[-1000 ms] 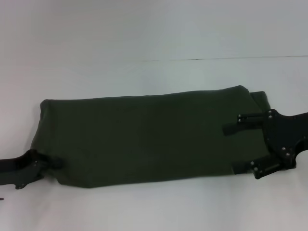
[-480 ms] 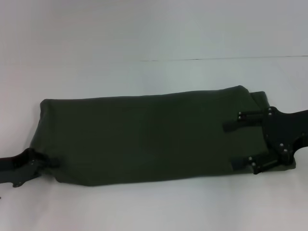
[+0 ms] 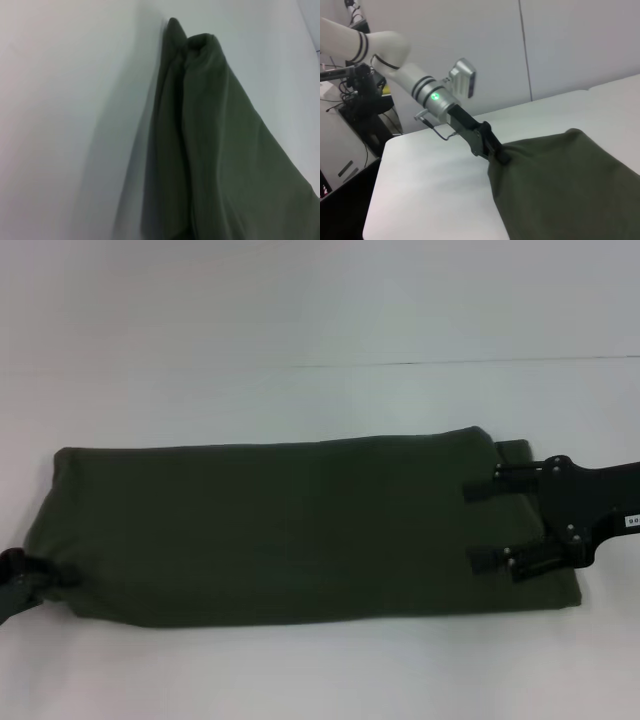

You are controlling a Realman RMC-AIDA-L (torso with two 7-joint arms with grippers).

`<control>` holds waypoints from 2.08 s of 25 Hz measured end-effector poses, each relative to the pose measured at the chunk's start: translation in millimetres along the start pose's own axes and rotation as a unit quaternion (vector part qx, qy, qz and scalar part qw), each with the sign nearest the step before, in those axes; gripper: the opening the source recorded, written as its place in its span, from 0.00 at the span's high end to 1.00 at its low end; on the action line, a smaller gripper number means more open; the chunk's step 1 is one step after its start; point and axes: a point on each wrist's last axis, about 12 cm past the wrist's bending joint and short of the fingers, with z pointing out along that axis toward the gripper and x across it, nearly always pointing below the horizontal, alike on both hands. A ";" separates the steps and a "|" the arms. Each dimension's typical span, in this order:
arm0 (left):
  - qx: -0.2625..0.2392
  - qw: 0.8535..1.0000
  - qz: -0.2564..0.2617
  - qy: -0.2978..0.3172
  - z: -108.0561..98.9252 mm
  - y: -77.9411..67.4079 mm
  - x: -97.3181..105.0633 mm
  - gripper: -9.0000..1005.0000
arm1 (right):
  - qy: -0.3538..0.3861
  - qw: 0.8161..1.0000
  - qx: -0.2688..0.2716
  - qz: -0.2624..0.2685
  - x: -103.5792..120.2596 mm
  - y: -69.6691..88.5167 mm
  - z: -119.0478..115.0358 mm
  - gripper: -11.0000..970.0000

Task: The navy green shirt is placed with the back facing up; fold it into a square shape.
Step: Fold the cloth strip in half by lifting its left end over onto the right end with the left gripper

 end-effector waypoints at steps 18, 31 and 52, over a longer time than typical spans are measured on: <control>-0.023 1.000 0.020 -0.005 -45.1 15.0 -2.0 0.91 | -0.003 1.000 0.016 0.002 -0.2 -3.0 -2.3 0.03; 0.064 0.976 0.209 0.019 -88.5 -58.5 -47.8 0.91 | -0.059 0.983 0.162 0.068 21.4 -17.7 -31.5 0.03; 0.075 0.853 0.468 0.218 172.7 -240.3 20.9 0.91 | -0.104 0.935 0.294 0.169 71.1 -2.2 -86.0 0.03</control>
